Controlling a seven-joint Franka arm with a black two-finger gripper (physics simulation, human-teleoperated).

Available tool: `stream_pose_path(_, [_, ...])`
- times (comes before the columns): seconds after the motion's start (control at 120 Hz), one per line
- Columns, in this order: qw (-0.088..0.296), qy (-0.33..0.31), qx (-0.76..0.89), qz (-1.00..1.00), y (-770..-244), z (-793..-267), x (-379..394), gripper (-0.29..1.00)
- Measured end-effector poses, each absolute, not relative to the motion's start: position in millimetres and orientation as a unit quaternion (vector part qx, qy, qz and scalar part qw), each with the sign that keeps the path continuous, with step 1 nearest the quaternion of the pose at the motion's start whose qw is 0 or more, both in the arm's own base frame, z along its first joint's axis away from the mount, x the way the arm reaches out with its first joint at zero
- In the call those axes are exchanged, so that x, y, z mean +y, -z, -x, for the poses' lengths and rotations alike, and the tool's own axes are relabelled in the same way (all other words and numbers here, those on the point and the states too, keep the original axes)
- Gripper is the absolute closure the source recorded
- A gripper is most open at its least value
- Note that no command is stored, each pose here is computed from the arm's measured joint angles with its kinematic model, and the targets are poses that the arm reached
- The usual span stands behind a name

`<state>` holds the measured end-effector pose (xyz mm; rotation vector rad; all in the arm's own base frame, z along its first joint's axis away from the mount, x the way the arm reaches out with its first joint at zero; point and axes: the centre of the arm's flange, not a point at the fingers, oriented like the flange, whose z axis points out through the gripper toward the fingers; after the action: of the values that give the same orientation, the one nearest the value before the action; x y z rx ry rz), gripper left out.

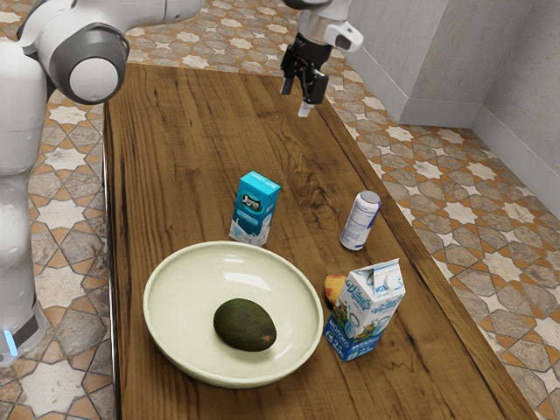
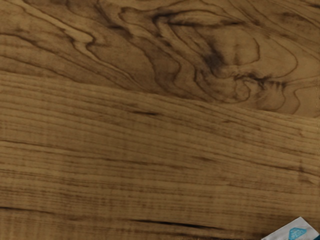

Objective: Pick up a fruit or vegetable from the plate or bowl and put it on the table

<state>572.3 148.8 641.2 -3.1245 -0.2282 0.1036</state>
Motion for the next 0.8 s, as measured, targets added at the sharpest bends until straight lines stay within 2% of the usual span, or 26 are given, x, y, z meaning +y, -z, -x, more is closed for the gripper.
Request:
stream_pose_path(0.375, [-0.005, -0.032, -0.065, 0.997, -644.6, -569.5, 152.3, 0.00])
stream_pose_path(0.408, [-0.001, -0.017, -0.064, 0.998, -661.9, -565.2, 150.6, 0.00])
stream_pose_path(0.492, [0.024, 0.081, -0.050, 0.995, -761.5, -533.8, 126.7, 0.00])
stream_pose_path(0.558, [0.026, 0.108, -0.030, 0.993, -787.6, -526.4, 93.4, 0.00])
stream_pose_path(0.658, [0.022, 0.096, -0.013, 0.995, -783.9, -530.2, 63.2, 0.00])
stream_pose_path(0.8, [-0.011, 0.042, 0.007, 0.999, -717.1, -579.4, 45.1, 0.00])
